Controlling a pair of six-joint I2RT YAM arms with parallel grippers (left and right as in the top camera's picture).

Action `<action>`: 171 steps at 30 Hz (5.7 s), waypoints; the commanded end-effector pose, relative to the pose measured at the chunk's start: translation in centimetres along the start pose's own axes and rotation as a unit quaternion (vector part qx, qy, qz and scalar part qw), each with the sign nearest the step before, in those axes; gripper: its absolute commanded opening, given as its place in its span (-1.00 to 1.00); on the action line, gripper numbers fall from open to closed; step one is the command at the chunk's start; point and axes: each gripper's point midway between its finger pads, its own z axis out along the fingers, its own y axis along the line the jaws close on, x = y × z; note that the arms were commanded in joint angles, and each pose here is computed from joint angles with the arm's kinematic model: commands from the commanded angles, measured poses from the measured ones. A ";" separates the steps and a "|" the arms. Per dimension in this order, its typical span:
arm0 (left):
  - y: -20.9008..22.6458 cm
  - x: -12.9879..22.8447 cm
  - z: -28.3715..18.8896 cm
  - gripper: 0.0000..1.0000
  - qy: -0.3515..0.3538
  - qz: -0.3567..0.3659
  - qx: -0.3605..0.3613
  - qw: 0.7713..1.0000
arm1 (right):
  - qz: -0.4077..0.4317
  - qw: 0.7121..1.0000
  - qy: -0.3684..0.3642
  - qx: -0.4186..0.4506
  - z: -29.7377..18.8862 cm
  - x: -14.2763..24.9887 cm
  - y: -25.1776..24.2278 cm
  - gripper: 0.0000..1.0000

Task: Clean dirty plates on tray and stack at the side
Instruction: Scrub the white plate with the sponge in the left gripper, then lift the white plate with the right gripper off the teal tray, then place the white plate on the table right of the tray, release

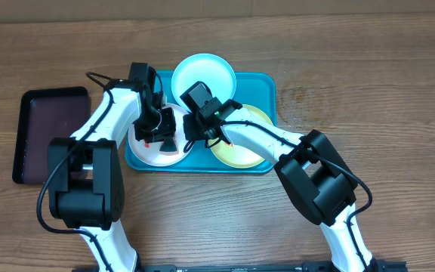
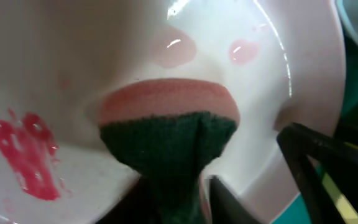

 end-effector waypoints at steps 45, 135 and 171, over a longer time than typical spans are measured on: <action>3.0 -3.0 0.1 -0.92 -0.056 0.029 -0.086 0.994 | 0.001 1.000 -0.010 0.003 -0.1 -0.9 -0.1 -0.61; 21.7 -2.7 -23.6 -0.91 -0.260 -0.338 -0.073 0.902 | -0.385 0.747 -0.277 0.466 -23.5 -10.5 6.2 -0.92; 20.9 -3.0 -23.4 -0.91 -0.258 -0.328 -0.071 0.906 | -0.111 0.978 -0.140 0.108 -12.6 -8.6 0.9 -0.92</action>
